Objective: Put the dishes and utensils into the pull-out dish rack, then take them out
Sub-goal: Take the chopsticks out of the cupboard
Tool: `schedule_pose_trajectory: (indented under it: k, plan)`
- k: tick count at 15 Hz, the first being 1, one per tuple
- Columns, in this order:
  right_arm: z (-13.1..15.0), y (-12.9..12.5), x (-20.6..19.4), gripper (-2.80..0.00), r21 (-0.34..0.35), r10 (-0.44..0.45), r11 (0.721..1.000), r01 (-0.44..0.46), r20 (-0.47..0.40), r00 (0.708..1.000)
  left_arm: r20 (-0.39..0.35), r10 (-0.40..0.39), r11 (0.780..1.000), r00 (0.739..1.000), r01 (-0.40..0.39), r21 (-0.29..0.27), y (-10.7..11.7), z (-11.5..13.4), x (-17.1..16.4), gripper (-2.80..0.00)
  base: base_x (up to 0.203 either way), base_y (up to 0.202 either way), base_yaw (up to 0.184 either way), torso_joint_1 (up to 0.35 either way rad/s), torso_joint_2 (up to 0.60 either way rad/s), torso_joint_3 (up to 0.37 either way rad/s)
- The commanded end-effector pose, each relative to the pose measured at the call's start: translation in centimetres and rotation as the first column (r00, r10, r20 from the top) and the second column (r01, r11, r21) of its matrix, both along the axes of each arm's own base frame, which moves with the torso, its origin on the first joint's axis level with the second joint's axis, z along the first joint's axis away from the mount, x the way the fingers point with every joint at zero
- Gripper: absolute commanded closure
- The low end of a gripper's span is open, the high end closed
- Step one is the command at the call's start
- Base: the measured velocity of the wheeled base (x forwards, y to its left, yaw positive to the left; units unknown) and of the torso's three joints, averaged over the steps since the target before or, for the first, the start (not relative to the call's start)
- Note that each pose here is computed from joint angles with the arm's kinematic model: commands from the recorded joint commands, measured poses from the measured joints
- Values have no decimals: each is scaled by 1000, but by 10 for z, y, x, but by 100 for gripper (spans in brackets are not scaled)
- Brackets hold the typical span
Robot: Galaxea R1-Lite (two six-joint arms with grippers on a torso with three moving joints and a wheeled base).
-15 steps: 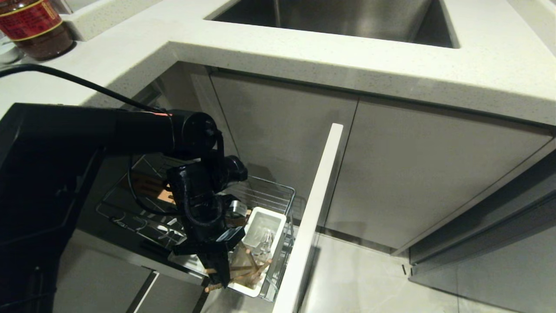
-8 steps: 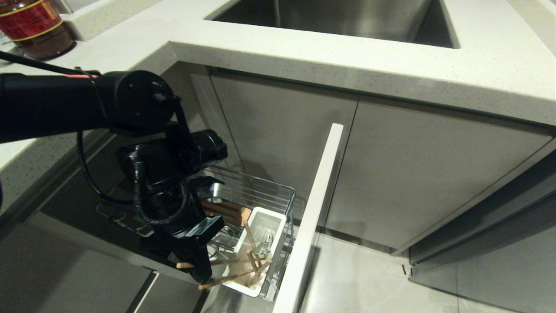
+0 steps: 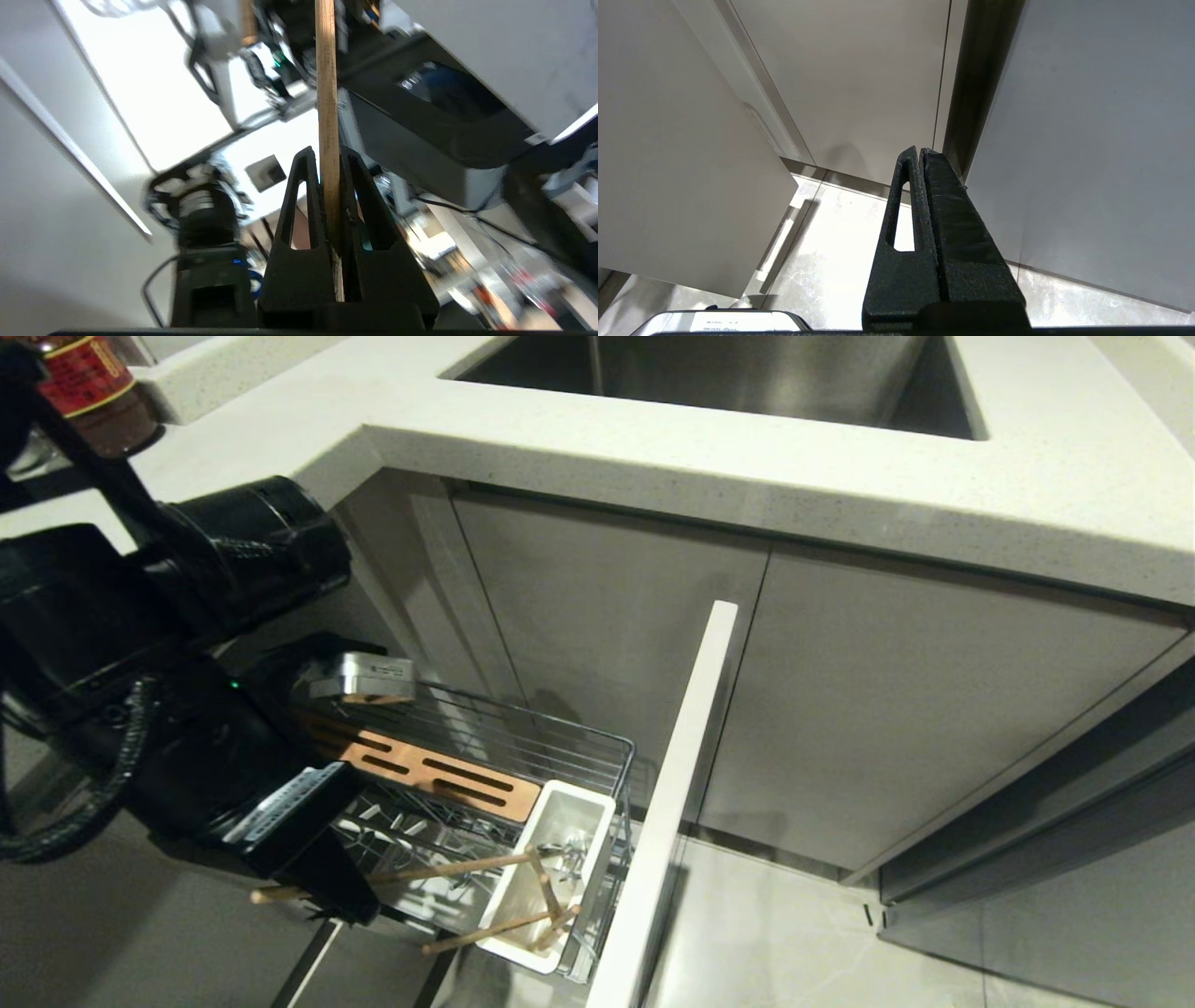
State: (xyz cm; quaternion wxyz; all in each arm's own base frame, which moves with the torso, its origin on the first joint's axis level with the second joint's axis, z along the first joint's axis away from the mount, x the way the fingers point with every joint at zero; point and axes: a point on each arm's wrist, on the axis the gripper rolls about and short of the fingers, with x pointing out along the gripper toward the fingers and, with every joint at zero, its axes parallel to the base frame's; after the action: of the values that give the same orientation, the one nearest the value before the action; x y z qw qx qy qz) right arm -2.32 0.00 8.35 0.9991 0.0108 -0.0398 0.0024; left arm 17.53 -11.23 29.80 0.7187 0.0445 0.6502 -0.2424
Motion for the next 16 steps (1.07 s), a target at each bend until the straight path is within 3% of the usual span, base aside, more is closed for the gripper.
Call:
schedule_pose_trajectory:
  k: [1,4,8,10,11,13,14,16]
  plan:
    - [-7,0,2,0,0,1,1000,-1,-24,1000,137,14,1000,991,-13,-4,20,23,-33,0,0,0,0,0,0,0]
    - [-7,0,2,0,0,1,1000,-1,-24,1000,304,39,999,952,-33,-23,43,47,-69,0,0,0,0,0,0,0]
    - [-7,0,2,0,0,1,1000,-1,-24,1000,483,55,990,874,15,-141,73,75,-119,0,0,0,0,0,0,0]
    - [-7,0,2,0,0,1,1000,-1,-24,1000,573,93,976,814,40,-215,85,85,-139,0,0,0,0,0,0,0]
    - [-7,0,2,0,0,1,1000,-1,-24,1000,621,122,964,774,56,-258,91,90,-147,0,0,0,0,0,0,0]
    - [-7,0,2,0,0,1,1000,-1,-24,1000,709,219,938,670,56,-342,103,101,-163,0,0,0,0,0,0,0]
    - [-7,0,2,0,0,1,1000,-1,-25,1000,741,282,927,609,26,-374,108,106,-170,0,0,0,0,0,0,0]
    - [-7,0,2,0,0,1,1000,-1,-24,1000,792,399,904,462,-55,-423,114,114,-182,0,0,0,0,0,0,0]
